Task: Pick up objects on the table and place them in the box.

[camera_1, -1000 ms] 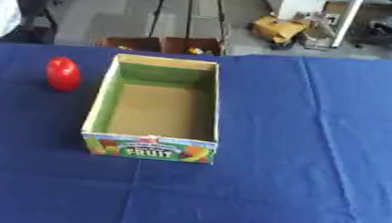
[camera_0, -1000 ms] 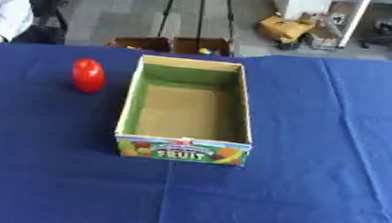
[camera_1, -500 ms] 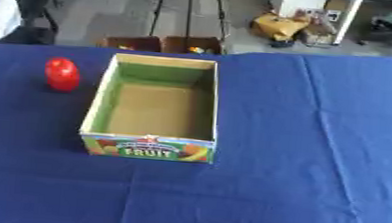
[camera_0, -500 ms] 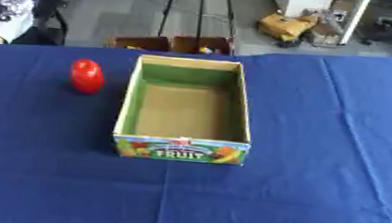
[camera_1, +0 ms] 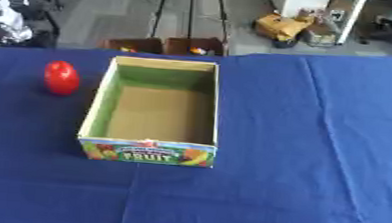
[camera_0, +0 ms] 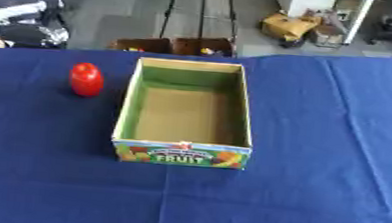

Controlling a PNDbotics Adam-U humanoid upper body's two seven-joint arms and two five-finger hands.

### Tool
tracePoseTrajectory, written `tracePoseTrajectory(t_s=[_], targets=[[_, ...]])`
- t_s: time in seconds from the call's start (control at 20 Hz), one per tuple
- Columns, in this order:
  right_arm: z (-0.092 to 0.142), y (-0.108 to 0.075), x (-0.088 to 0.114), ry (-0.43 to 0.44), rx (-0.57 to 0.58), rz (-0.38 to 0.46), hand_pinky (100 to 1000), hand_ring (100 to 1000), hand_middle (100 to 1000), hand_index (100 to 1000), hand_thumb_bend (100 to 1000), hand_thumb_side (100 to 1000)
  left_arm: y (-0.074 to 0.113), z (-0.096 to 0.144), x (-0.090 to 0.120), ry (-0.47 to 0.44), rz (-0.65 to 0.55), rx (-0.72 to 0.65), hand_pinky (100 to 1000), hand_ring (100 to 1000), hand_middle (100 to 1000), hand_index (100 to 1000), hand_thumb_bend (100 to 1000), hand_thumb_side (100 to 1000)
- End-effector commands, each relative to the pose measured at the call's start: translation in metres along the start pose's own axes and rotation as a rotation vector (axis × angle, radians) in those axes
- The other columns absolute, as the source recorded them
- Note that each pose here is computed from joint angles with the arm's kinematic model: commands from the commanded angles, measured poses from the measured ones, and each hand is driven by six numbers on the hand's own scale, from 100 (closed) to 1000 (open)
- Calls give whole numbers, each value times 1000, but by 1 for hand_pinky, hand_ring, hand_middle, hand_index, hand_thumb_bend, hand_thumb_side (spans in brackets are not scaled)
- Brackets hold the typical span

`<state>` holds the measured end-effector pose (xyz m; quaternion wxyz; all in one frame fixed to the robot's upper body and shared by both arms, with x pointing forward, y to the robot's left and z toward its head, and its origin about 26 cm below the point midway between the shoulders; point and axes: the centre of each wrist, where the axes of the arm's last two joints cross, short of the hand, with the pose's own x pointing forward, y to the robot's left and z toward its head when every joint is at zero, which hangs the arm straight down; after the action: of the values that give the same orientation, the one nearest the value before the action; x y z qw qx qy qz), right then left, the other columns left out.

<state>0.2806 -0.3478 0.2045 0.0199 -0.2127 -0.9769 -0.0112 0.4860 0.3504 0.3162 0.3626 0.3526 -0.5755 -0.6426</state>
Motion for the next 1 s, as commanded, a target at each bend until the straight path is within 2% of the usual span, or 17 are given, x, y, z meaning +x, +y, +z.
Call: tracePoseTrajectory(t_s=[0.05, 0.3, 0.45, 0.6, 0.7, 0.8, 0.85, 0.9, 0.95, 1.0], targets=[[-10, -1, 2, -49, 2, -13, 722, 780, 675, 838, 100, 954, 14, 0, 0, 4, -30, -58, 888, 926, 916, 1000, 190, 912], [-11, 1, 2, -52, 4, -22, 723, 781, 673, 838, 100, 950, 10, -10, 2, 22, -24, -183, 903, 942, 940, 1000, 355, 994], [-12, 2, 1, -58, 6, -29, 723, 781, 672, 834, 100, 951, 10, -12, 2, 44, -16, -237, 905, 952, 985, 1000, 435, 1000], [-13, 3, 1, -62, 7, -34, 723, 779, 671, 832, 100, 948, 11, -13, 2, 75, -14, -265, 910, 969, 1000, 1000, 474, 1000], [-13, 3, 1, -63, 7, -35, 723, 779, 669, 833, 100, 949, 13, -12, 2, 91, -23, -271, 899, 967, 1000, 1000, 445, 960], [-13, 3, 1, -64, 7, -35, 724, 780, 669, 833, 100, 948, 13, -12, 2, 102, -25, -291, 888, 966, 1000, 1000, 372, 871], [-13, 3, 1, -64, 7, -35, 724, 780, 668, 834, 100, 946, 12, -12, 2, 109, -26, -308, 885, 965, 1000, 1000, 298, 777], [-13, 3, 1, -63, 7, -35, 724, 780, 668, 834, 100, 946, 12, -12, 2, 116, -27, -326, 878, 962, 1000, 1000, 253, 728], [-13, 3, 1, -64, 7, -35, 724, 781, 667, 834, 100, 945, 13, -12, 1, 121, -25, -339, 874, 960, 1000, 1000, 151, 630], [-13, 3, 1, -64, 7, -35, 724, 781, 667, 834, 100, 945, 14, -12, 1, 127, -23, -347, 873, 960, 1000, 1000, 132, 611]])
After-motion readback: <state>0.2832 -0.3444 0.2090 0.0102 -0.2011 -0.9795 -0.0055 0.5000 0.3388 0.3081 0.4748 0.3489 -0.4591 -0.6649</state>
